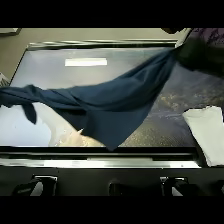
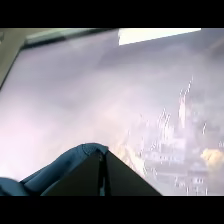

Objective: Fold the clothes and pants, and hang the long-sleeved shirts on hangers.

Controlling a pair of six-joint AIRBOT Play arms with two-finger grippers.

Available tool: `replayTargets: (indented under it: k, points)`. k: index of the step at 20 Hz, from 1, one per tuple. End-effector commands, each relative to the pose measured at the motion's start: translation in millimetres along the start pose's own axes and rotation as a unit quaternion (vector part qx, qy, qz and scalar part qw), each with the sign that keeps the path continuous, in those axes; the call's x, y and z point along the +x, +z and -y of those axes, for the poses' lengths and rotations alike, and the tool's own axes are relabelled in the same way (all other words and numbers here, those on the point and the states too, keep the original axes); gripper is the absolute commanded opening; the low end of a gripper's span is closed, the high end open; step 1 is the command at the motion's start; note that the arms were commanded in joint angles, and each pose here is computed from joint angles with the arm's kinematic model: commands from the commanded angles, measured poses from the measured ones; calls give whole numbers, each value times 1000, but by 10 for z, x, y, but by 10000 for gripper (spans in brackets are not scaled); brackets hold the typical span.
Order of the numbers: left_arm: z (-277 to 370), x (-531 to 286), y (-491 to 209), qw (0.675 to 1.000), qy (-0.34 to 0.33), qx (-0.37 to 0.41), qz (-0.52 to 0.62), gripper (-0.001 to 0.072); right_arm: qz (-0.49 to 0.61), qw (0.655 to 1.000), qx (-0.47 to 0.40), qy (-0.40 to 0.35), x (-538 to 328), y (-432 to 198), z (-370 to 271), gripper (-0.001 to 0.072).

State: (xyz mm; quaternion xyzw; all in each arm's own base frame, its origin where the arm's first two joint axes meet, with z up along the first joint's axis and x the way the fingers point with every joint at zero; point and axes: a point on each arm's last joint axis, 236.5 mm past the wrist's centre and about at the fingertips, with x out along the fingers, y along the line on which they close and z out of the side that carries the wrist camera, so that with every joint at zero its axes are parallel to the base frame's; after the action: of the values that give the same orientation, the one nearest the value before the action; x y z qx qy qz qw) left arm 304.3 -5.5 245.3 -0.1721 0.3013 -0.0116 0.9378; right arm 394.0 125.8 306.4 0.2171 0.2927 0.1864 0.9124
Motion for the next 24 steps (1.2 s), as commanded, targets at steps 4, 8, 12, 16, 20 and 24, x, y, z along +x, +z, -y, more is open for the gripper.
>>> replayTargets:
  k: [4,8,12,16,20,24]
  points:
    - [-396,1639,-1576,987,1,-84,-139,16,-180,980,78,-44,2213,-1162,961,26]
    - [-600,2152,-1998,979,30,-104,-171,16,-136,973,167,-79,3087,-1501,1443,27]
    - [-673,2267,-2086,976,39,-117,-178,16,-144,962,213,-89,3123,-1569,1542,151]
    - [-646,2228,-2114,975,36,-117,-187,16,-255,952,150,-74,2368,-1514,1745,378]
    - [-636,2211,-2160,973,36,-117,-198,16,-309,934,160,-75,1613,-1540,2205,378]
    - [-634,2211,-2159,972,35,-118,-198,16,-336,912,235,-14,1646,-2073,1991,378]
